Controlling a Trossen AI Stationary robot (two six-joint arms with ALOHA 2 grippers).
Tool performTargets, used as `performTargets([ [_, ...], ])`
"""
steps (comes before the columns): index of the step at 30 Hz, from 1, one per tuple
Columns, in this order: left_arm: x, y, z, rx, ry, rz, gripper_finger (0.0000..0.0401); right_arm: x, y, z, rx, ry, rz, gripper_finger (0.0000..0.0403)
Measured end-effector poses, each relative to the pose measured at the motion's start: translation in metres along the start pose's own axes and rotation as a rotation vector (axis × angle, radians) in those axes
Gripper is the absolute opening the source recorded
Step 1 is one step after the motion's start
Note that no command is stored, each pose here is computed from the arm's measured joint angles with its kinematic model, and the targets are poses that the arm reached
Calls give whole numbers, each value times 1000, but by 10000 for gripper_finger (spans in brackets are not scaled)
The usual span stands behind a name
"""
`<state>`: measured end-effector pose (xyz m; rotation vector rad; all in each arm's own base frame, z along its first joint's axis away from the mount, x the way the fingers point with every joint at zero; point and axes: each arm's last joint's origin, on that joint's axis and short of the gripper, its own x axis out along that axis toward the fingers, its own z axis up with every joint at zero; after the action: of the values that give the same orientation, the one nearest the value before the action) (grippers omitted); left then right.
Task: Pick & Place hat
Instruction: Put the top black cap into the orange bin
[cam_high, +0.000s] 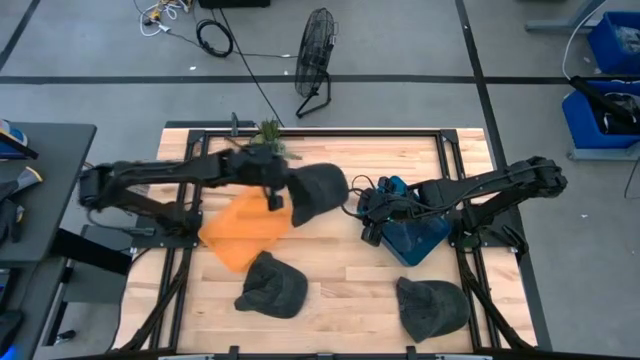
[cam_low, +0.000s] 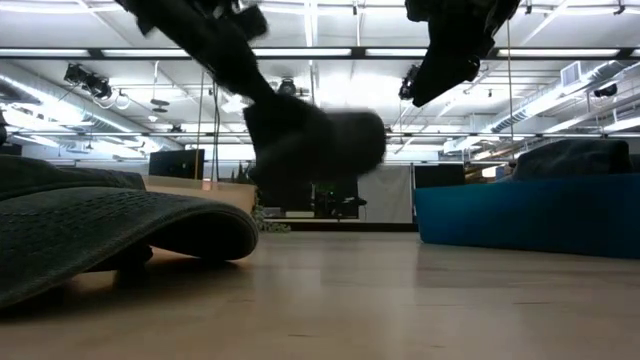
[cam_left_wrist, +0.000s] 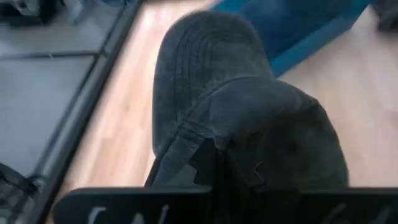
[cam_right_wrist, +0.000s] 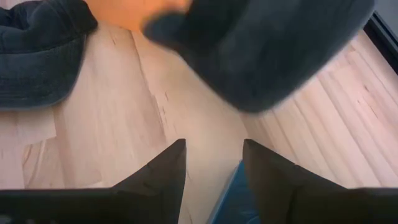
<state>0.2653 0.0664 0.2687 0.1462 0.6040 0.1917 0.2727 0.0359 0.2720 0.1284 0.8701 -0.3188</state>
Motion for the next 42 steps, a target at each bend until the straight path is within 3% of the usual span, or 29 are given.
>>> performTargets([
  [6, -74, -9, 6, -122, -83, -17, 13, 0, 0, 0, 1, -2, 0, 165],
  [9, -103, -14, 0, -216, -77, 25, 14, 0, 0, 0, 0, -1, 0, 165],
  [14, -127, -22, -28, -396, 130, 129, 12, 0, 0, 0, 0, -1, 0, 165],
  [18, -130, -28, -53, -539, 349, 225, 17, 0, 0, 0, 0, -1, 0, 165],
  [21, -127, -33, -66, -645, 431, 269, 19, 0, 0, 0, 1, -3, 1, 165],
  [26, -120, -42, -76, -659, 470, 251, 16, 0, 0, 1, -8, -5, 1, 165],
  [36, -132, -55, -54, -601, 405, 44, 16, 0, 0, 0, -10, -3, 0, 165],
  [42, -144, -57, -55, -588, 481, 29, 17, 0, 0, 0, -5, -1, 0, 165],
])
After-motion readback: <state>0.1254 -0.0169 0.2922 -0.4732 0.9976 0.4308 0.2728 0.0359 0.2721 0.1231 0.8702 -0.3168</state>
